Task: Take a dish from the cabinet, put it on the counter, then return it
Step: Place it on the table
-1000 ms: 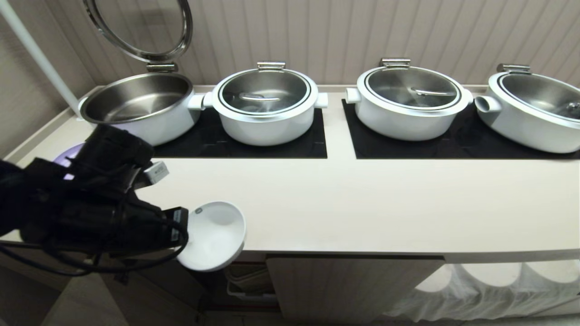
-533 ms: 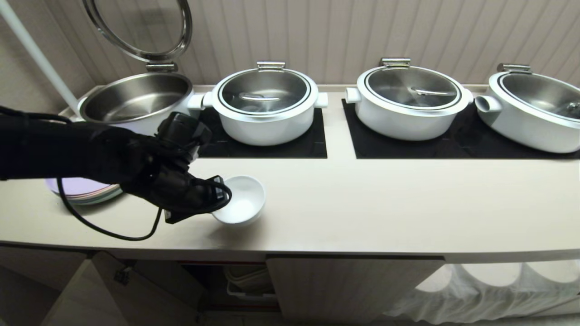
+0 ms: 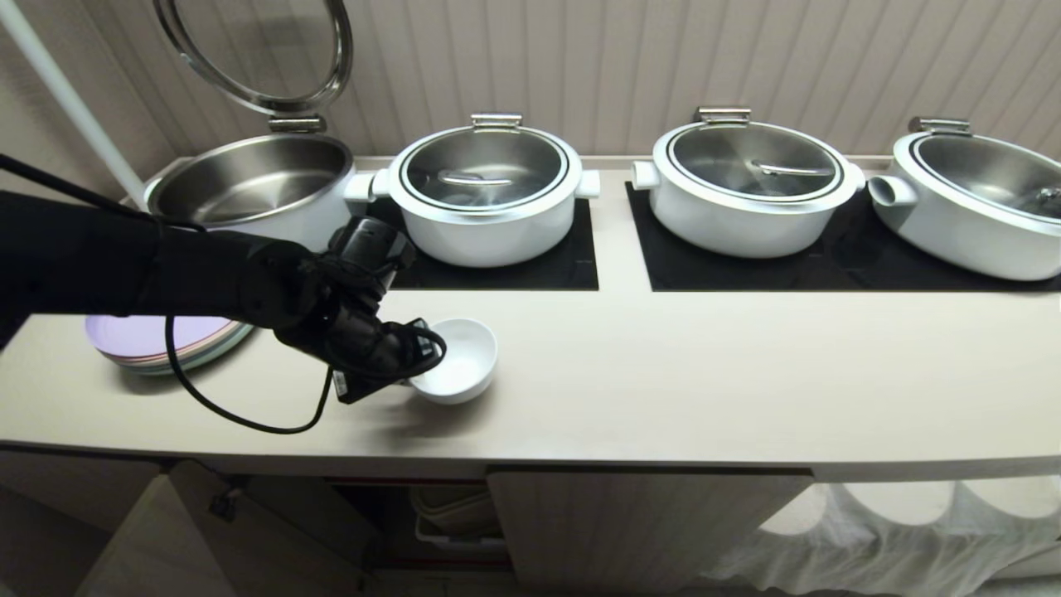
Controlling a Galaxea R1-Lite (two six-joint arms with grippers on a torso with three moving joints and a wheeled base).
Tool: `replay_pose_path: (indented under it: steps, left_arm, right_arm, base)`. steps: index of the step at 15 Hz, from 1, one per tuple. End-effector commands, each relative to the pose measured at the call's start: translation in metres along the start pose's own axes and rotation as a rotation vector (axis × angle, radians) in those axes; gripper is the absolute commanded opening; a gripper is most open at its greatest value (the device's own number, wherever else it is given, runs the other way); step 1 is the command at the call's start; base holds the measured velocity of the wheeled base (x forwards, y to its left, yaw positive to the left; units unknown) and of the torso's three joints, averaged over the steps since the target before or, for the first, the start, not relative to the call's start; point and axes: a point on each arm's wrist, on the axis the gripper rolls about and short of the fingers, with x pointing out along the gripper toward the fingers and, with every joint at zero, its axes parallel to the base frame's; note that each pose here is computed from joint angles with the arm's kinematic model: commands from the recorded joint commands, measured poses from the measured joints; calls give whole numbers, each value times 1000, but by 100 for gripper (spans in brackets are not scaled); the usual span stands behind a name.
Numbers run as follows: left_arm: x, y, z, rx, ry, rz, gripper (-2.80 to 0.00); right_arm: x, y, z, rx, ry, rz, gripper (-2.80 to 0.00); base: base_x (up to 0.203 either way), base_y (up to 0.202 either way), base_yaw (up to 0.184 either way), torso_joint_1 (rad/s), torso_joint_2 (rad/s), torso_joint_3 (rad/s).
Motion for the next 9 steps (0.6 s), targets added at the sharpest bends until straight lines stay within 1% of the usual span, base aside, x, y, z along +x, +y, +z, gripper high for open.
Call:
replay_pose_path:
  steps: [1, 3, 6, 8, 9]
  left_arm:
    - [6, -1, 6, -11, -3, 7, -280]
    - [7, -4, 12, -17, -15, 1, -280]
    - [7, -4, 13, -17, -16, 3, -280]
    - [5, -2, 11, -5, 11, 24, -280]
    - [3, -3, 12, 0, 12, 25, -280]
  right_arm:
    - [0, 0, 0, 1, 0, 1, -280]
    - [0, 0, 0, 1, 0, 0, -280]
    - [0, 0, 0, 1, 0, 0, -280]
    - [0, 0, 0, 1, 0, 0, -280]
    - [0, 0, 0, 1, 0, 0, -280]
  base:
    - [0, 0, 0, 0, 0, 0]
    - [0, 0, 0, 0, 0, 0]
    - [0, 0, 0, 0, 0, 0]
    - [0, 0, 0, 0, 0, 0]
    - [0, 0, 0, 0, 0, 0]
